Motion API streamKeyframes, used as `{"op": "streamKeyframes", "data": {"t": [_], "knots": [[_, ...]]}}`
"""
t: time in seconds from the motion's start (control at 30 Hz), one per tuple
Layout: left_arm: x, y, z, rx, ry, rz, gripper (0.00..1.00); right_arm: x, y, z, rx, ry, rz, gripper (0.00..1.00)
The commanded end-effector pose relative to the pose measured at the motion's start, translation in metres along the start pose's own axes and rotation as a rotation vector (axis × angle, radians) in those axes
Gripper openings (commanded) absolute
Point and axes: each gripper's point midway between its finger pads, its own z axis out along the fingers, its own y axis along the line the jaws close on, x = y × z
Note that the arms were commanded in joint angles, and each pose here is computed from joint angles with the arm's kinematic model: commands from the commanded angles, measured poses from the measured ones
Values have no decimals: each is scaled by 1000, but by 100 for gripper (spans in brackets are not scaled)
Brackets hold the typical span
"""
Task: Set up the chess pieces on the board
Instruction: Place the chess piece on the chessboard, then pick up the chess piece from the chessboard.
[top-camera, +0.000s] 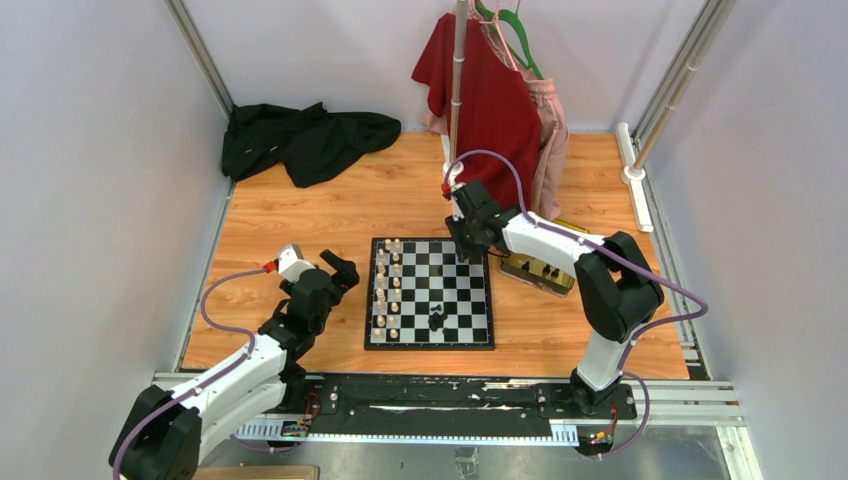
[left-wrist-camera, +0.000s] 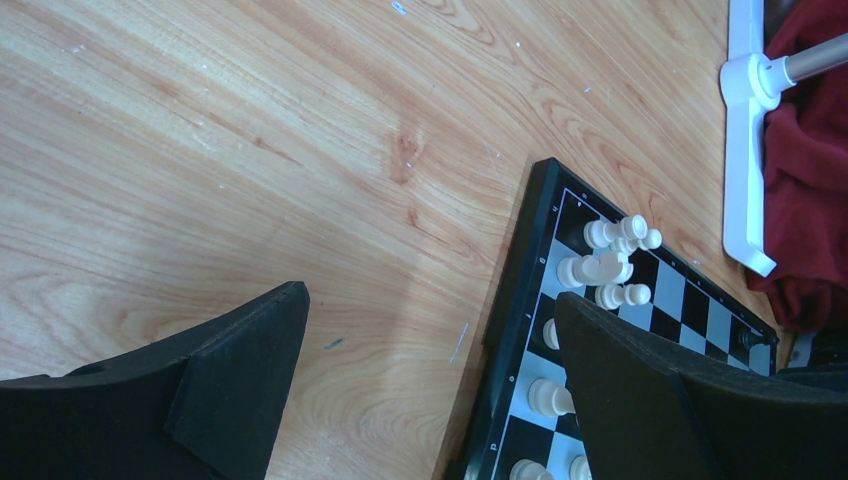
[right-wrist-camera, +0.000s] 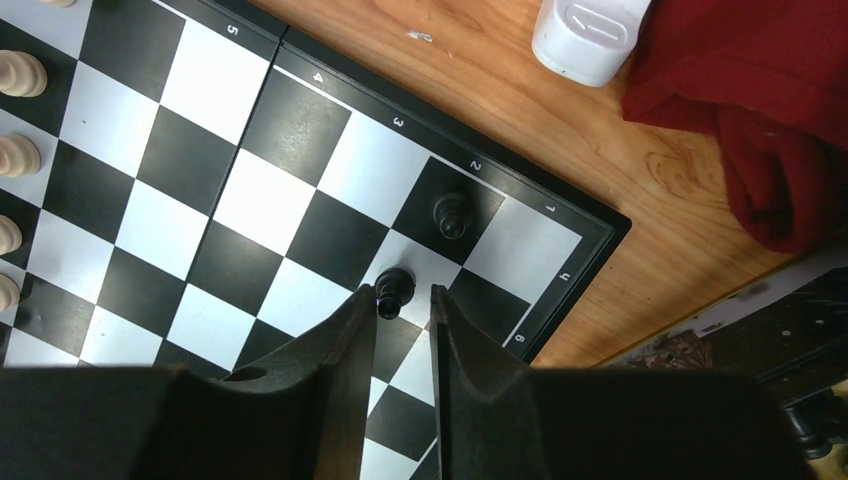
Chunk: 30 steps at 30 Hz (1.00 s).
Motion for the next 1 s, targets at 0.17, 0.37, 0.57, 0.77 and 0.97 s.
{"op": "streamKeyframes", "data": {"t": [0.17, 0.37, 0.57, 0.77, 0.97], "knots": [[-5, 0, 0, 7, -25, -10, 100, -15, 0, -24, 8, -44, -44, 33], [-5, 1, -1, 8, -28, -11, 100, 0, 14, -47, 34, -59, -90, 33], [-4, 4, -2, 5, -29, -11, 100, 36, 51, -67, -22, -48, -148, 33], [-4, 4, -2, 7, -27, -13, 100, 68, 87, -80, -88, -40, -205, 33], [-3, 4, -2, 10, -22, -14, 100, 84, 105, -85, -122, -29, -231, 33]]}}
